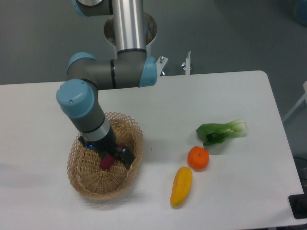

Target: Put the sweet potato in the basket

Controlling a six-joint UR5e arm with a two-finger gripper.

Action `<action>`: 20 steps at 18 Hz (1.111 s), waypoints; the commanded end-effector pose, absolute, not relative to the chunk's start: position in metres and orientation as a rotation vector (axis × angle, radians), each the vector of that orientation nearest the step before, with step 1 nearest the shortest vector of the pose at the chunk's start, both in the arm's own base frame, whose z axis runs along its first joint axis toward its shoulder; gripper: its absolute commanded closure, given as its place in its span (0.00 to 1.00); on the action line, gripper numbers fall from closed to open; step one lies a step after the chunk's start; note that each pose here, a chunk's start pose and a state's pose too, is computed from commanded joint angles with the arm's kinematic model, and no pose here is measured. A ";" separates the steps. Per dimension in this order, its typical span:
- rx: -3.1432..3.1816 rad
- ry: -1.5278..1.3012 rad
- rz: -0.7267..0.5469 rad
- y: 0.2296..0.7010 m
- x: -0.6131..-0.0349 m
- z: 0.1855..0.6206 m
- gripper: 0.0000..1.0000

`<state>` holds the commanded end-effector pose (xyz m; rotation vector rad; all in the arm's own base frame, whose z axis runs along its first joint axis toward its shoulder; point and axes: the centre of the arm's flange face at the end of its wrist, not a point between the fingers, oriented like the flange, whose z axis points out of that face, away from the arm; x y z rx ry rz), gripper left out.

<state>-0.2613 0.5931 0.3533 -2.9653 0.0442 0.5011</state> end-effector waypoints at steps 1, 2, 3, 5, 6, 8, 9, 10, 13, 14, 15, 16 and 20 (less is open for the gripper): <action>-2.956 0.055 0.519 0.587 -0.270 0.364 0.00; -2.948 0.059 0.537 0.579 -0.281 0.374 0.00; -2.943 0.057 0.557 0.567 -0.294 0.387 0.00; -2.945 0.096 0.574 0.546 -0.314 0.405 0.00; -2.954 0.115 0.566 0.538 -0.321 0.410 0.00; -2.954 0.110 0.516 0.520 -0.333 0.423 0.00; -2.958 0.129 0.492 0.510 -0.337 0.431 0.00; -2.966 0.188 0.488 0.502 -0.340 0.437 0.00; -2.979 0.410 0.473 0.477 -0.351 0.453 0.00; -2.973 0.461 0.467 0.471 -0.352 0.459 0.00; -2.975 0.514 0.462 0.467 -0.353 0.463 0.00; -2.976 0.560 0.449 0.465 -0.355 0.466 0.00; -2.979 0.607 0.406 0.458 -0.360 0.469 0.00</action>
